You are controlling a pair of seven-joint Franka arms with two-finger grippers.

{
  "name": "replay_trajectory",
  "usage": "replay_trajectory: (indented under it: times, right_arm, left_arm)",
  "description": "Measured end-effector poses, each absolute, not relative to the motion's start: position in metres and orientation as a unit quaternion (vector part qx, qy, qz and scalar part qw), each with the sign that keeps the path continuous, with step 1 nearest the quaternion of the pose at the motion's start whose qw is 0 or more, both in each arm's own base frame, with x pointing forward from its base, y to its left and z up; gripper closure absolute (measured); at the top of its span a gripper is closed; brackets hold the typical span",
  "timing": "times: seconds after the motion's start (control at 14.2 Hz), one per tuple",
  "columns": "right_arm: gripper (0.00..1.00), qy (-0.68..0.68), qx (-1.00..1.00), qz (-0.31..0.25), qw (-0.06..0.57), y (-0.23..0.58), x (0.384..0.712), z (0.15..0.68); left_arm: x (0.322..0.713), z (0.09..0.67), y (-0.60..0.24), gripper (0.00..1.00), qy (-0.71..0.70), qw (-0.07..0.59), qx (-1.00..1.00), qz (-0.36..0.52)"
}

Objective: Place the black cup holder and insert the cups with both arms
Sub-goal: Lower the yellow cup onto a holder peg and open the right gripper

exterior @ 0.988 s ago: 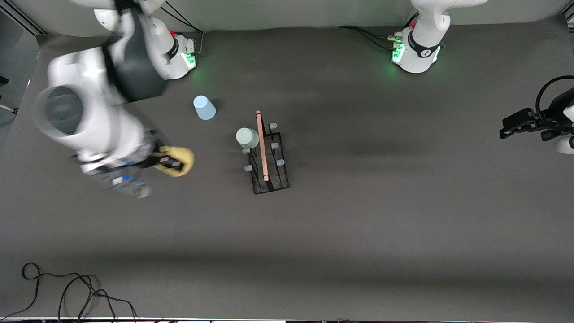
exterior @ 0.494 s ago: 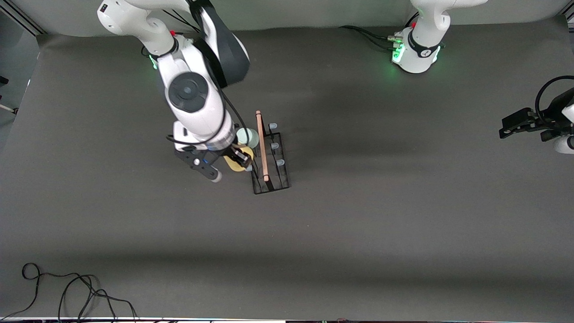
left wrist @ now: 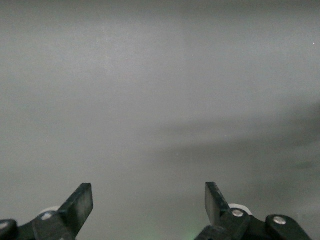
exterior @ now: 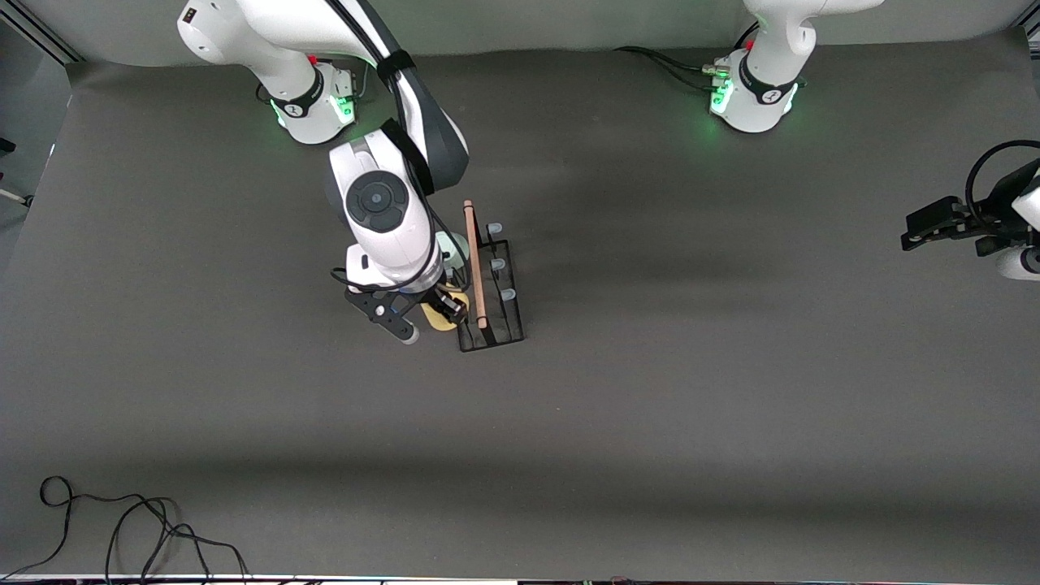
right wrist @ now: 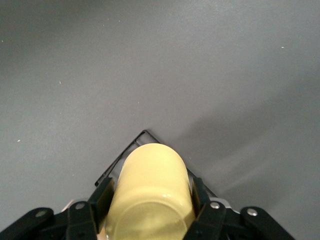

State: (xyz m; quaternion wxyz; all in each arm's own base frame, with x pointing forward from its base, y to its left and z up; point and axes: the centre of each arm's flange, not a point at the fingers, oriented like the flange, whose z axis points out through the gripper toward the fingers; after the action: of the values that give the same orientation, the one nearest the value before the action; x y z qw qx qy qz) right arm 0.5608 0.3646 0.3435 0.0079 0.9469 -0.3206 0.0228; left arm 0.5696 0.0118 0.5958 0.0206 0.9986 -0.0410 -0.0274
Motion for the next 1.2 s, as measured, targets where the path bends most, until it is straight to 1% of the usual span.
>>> replay_trajectory:
  times: [0.21, 0.42, 0.49, 0.56, 0.63, 0.71, 0.85, 0.99, 1.2]
  right_arm:
    - [0.32, -0.329, 0.944, 0.028, 0.009, 0.361, 0.561, 0.306]
    - [0.32, -0.332, 0.943, 0.025, 0.016, 0.364, 0.56, 0.286]
    - [0.26, -0.333, 0.942, 0.025, 0.014, 0.365, 0.561, 0.284]
    - [0.19, -0.335, 0.942, 0.027, 0.01, 0.366, 0.563, 0.287]
    - [0.08, -0.335, 0.942, 0.028, 0.006, 0.368, 0.566, 0.296]
    - [0.01, -0.334, 0.942, 0.023, 0.007, 0.372, 0.569, 0.31]
    - [0.0, -0.33, 0.944, 0.004, 0.012, 0.38, 0.575, 0.358]
    - [0.0, -0.327, 0.945, -0.012, 0.007, 0.38, 0.579, 0.424]
    - [0.0, -0.3, 0.953, -0.026, -0.015, 0.361, 0.57, 0.512]
  left_arm:
    - [0.57, 0.596, 0.012, 0.0, -0.041, 0.021, 0.999, -0.027]
    - [0.57, 0.596, 0.012, 0.0, -0.041, 0.021, 0.999, -0.027]
    - [0.57, 0.596, 0.012, 0.0, -0.042, 0.021, 0.999, -0.027]
    - [0.57, 0.596, 0.012, 0.0, -0.042, 0.021, 0.999, -0.027]
    - [0.57, 0.596, 0.012, 0.0, -0.042, 0.021, 0.999, -0.027]
    - [0.57, 0.596, 0.012, 0.0, -0.042, 0.021, 0.999, -0.027]
    - [0.57, 0.596, 0.012, 0.0, -0.042, 0.021, 0.999, -0.027]
    - [0.57, 0.596, 0.012, 0.0, -0.042, 0.021, 0.999, -0.027]
    - [0.569, 0.597, 0.011, 0.0, -0.042, 0.021, 0.999, -0.026]
